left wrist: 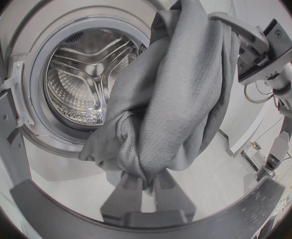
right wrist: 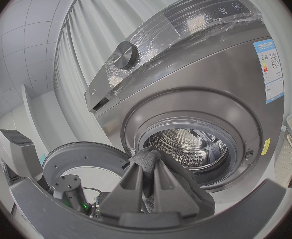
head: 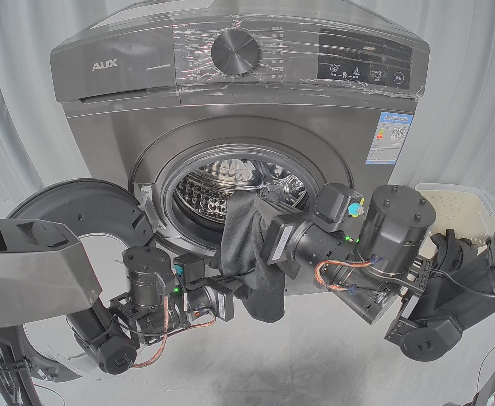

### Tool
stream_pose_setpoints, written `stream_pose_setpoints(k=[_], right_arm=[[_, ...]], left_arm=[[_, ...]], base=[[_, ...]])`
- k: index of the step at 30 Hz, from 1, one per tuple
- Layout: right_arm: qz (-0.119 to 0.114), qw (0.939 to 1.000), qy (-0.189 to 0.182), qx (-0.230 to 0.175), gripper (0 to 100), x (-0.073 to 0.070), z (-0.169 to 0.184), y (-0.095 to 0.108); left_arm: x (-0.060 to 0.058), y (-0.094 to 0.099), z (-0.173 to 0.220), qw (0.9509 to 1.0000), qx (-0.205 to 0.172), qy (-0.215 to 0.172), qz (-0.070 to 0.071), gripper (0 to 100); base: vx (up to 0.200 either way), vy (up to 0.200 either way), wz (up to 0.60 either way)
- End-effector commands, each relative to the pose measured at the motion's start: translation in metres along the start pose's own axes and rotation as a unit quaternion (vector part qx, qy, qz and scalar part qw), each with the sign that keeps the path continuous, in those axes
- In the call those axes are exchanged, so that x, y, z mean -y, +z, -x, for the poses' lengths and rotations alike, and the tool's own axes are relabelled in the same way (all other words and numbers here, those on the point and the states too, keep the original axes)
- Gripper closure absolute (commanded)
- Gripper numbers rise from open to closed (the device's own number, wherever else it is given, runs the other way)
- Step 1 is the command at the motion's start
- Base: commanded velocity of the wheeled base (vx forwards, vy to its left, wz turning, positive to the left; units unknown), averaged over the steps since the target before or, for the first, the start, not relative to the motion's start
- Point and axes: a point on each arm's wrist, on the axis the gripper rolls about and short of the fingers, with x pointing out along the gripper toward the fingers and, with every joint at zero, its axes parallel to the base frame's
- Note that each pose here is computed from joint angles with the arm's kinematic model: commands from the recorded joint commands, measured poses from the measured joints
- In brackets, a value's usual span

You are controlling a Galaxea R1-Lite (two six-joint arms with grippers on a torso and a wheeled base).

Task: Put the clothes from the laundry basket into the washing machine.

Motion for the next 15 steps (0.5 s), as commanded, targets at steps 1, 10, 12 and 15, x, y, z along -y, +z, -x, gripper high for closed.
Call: stream_pose_setpoints(k=[1, 10, 12, 15], right_arm=[[0.000, 1.0000, -0.002, -0.001, 100, 0.001, 0.000, -0.001], [0.006, 0.9998, -0.008, -0.017, 100, 0.010, 0.003, -0.007], [0.006, 0.9998, -0.008, -0.020, 100, 0.010, 0.004, -0.008], [0.006, 0.9998, -0.006, -0.016, 100, 0.011, 0.006, -0.009]], left_arm=[[0.004, 0.001, 0.006, 0.9999, 0.010, -0.007, -0.002, 100], [0.029, 0.013, 0.032, 0.9967, 0.064, -0.048, -0.017, 100], [0.030, 0.017, 0.034, 0.9958, 0.075, -0.050, -0.018, 100], [0.032, 0.025, 0.038, 0.9942, 0.091, -0.054, -0.019, 100]], base=[[0.000, 0.000, 0.00], [0.000, 0.000, 0.00], [0.000, 0.000, 0.00], [0.000, 0.000, 0.00]])
